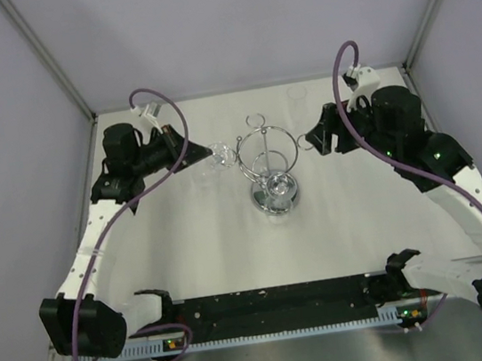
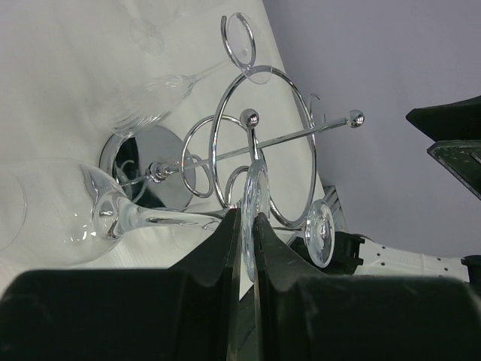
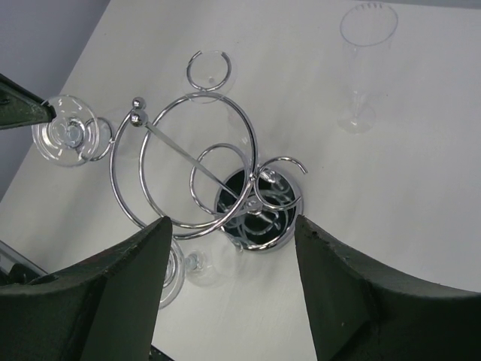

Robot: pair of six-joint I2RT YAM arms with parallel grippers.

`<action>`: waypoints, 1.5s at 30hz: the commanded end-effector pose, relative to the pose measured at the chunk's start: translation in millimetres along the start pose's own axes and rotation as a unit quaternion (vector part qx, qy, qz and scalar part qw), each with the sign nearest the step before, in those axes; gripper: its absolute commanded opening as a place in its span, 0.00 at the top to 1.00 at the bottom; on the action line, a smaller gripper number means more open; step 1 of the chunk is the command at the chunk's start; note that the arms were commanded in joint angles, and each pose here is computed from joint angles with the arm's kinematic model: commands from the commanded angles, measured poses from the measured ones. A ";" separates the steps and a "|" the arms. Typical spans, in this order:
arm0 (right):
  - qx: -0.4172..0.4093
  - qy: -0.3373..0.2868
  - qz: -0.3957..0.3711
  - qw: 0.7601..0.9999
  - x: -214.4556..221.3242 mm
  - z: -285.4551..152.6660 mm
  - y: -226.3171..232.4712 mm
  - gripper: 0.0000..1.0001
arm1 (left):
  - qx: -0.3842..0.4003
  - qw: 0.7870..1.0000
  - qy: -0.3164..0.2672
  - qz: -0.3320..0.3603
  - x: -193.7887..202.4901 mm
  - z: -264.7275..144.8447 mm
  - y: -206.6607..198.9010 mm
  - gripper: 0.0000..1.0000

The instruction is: Take the wine glass off the wine glass rack

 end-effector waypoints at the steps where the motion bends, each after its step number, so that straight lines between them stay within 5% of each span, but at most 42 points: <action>1: -0.007 -0.019 0.005 1.000 -7.3 -0.3 5.7 0.34 | 0.037 0.997 -0.035 0.053 -22.0 -9.7 -29.5 1.00; 10: -0.025 -0.017 0.008 1.000 -4.5 -3.1 11.9 0.34 | 0.026 0.995 -0.065 0.069 -33.5 -26.8 -33.9 1.00; 25: -0.146 -0.010 0.039 0.988 -11.1 -24.1 55.4 0.33 | 0.096 0.970 -0.102 0.199 -6.1 -97.0 -116.4 1.00; 35: -0.290 -0.021 0.180 0.940 -46.2 -64.6 113.2 0.34 | 0.207 0.923 -0.096 0.311 36.5 -138.8 -168.7 1.00; 45: -0.363 0.010 0.279 0.889 -48.3 -45.6 170.9 0.35 | 0.282 0.870 -0.086 0.395 61.5 -152.3 -187.0 1.00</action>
Point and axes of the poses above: each gripper's point midway between its finger pads, its own z axis out along the fingers, its own y axis along the line the jaws close on, x = y × z, the point moved 1 cm from there along -z, back along the fingers, and after that the axes turned 7 degrees about -z, right-handed, at the moved point
